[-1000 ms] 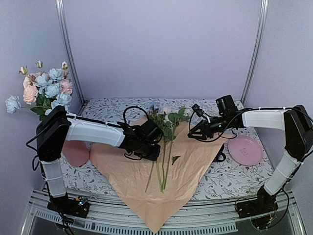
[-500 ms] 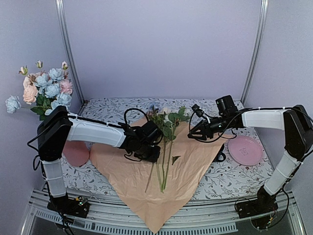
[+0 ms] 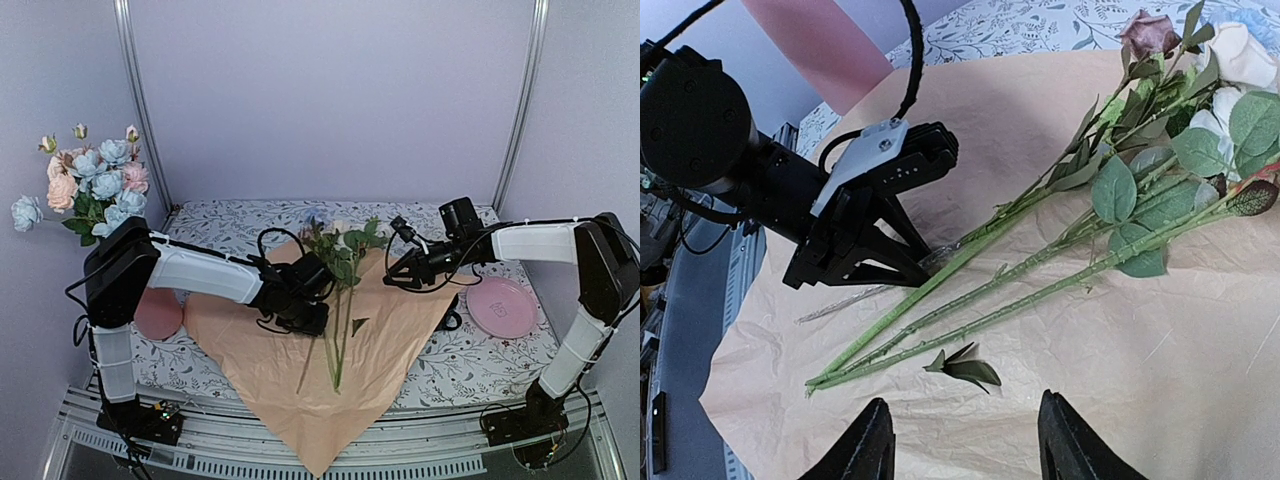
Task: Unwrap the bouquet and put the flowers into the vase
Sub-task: Pick up the fake flower from the flattened wrapping paper.
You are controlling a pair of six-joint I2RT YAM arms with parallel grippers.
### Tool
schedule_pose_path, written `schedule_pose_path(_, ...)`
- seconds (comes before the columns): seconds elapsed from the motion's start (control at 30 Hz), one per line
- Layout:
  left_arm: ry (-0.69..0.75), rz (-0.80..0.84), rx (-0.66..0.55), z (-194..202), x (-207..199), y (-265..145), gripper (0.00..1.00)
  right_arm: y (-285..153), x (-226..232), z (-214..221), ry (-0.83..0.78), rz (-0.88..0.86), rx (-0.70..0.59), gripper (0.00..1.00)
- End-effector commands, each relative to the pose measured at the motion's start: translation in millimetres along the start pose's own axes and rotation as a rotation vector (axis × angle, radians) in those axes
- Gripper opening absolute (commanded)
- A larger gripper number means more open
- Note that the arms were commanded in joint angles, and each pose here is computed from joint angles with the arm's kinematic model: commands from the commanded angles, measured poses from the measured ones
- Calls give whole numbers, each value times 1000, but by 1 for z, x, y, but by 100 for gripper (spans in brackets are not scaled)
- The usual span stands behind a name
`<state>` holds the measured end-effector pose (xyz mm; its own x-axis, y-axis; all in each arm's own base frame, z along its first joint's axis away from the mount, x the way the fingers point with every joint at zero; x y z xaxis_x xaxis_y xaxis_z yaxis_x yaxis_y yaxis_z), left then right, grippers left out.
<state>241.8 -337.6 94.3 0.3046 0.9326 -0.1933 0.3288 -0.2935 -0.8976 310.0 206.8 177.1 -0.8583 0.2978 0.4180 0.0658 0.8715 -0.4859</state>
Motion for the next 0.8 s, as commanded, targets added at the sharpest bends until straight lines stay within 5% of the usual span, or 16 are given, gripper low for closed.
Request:
schedule_pose_path(0.0, -15, -28, 50, 11, 11, 11, 28, 2, -1, 3, 5, -25, 1, 51)
schedule_pose_path(0.4, -56, -7, -31, -9, 10, -10, 1, 0, 1, 0, -3, -20, -5, 51)
schedule_pose_path(0.77, -48, 190, -288, -57, -16, -75, 0, -9, 10, -26, -3, -61, -26, 51)
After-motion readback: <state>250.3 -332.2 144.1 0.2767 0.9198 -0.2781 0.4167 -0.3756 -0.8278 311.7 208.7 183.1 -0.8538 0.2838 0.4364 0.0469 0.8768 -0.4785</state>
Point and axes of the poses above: each gripper's point midway between its finger pads, its own y axis out along the fingers, its own x axis along the line the jaws close on, z = x × y, the point moved 9 cm from there along -y, back along the fingers, and after that the axes turned 1 degree about -y, right-handed, at the moved point
